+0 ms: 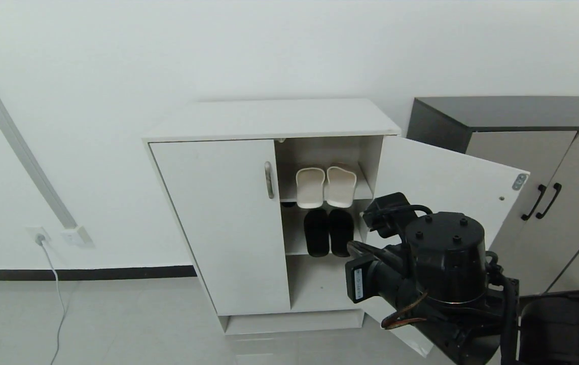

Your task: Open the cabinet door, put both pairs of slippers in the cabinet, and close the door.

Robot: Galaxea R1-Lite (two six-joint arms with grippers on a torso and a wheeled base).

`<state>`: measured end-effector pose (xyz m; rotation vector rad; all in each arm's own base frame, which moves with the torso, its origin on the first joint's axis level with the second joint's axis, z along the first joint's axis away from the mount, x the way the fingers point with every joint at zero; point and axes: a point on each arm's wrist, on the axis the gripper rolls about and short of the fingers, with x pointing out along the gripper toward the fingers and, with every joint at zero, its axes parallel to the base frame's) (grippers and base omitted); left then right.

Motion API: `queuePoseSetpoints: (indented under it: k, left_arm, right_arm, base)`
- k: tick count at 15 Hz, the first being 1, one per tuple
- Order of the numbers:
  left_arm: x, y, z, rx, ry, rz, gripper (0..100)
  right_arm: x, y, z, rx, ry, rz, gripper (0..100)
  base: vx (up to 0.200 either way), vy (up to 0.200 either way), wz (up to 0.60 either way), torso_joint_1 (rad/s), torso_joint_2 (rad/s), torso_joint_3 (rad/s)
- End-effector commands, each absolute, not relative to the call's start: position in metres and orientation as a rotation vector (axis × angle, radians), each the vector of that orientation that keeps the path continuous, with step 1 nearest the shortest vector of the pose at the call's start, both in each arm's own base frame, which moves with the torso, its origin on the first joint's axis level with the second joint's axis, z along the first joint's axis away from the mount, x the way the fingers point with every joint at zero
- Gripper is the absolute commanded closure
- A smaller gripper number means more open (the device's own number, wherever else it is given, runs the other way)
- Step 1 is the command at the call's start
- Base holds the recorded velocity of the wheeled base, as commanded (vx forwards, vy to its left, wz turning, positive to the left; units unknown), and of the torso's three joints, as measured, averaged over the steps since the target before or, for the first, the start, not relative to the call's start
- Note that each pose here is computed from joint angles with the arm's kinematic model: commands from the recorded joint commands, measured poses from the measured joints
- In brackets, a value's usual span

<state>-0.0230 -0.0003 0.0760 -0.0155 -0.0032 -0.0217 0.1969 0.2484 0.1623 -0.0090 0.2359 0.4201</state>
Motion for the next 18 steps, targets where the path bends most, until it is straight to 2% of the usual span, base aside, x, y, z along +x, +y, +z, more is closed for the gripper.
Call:
queuePoseSetpoints:
  k: [1, 9, 18]
  left_arm:
    - [-0.0229, -0.0003, 0.0759, -0.015, -0.001, -0.021, 100]
    - [-0.0229, -0.0003, 0.0759, -0.017, -0.001, -0.021, 100]
    - [-0.0229, -0.0003, 0.0761, -0.017, -0.003, -0.022, 100]
  right_arm:
    - [0.1968, 0.2483, 0.1624, -0.009, 0.236, 0.42, 100]
    - [0.1965, 0.248, 0.1616, -0.013, 0.238, 0.42, 100]
    - [0.1964, 0.2469, 0.1618, -0.012, 0.238, 0.419, 100]
  base:
    - [0.0, 0.0, 0.0, 0.154, -0.49, -0.32]
    - [0.0, 0.0, 0.0, 0.195, -0.51, -0.316]
    - [0.0, 0.0, 0.0, 0.252, -0.57, -0.328]
